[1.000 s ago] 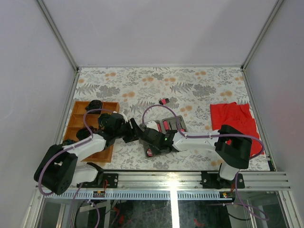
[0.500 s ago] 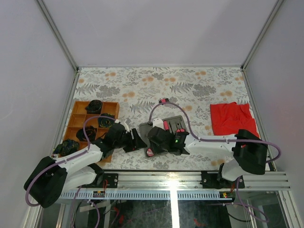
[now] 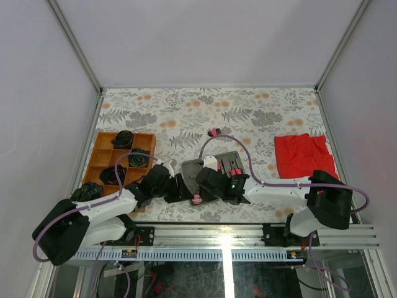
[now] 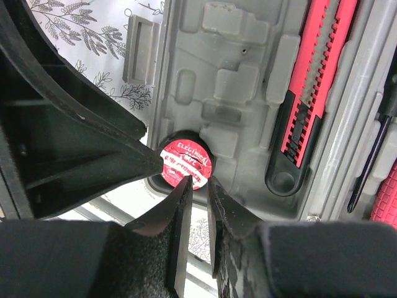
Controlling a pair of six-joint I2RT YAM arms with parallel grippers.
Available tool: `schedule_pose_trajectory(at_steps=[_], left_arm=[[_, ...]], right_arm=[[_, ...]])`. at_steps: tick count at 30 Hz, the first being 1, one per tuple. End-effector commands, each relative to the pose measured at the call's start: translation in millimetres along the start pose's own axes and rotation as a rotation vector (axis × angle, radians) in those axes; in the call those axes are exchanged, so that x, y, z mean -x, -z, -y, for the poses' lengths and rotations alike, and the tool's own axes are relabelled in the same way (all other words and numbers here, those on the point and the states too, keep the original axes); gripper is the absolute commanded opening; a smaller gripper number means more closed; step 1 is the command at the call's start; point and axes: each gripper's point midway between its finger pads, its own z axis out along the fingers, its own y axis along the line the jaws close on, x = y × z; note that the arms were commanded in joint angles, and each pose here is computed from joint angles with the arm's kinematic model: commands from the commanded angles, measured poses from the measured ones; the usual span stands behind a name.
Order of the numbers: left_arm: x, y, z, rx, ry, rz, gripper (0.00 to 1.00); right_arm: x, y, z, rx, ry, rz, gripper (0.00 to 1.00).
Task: Sort the tools into containers
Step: Place the engineering item in the storage box.
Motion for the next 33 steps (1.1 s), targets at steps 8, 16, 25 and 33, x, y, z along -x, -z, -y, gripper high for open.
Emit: schedule_pose_trajectory(at_steps=[8,16,25,33], left_arm=[[-4,-11,3,0.002,-0.042,0.006,0.40],[-4,-13,1,0.015,-0.046,0.003,0.25],[-4,-14,-2,0.026,-0.040,0.006,0.12],[-2,-14,-2,0.036,-0.041,0.013,0.11]], right_arm=[[11,4,-1,0.007,-0.041,0.055,0.19],[6,1,-7,0.059,-0.048,0.030,0.14],[4,-5,-9,0.124,-0.088,0.002,0.10],[1,-13,-4,0.165,-0.132,-0.023,0.07]])
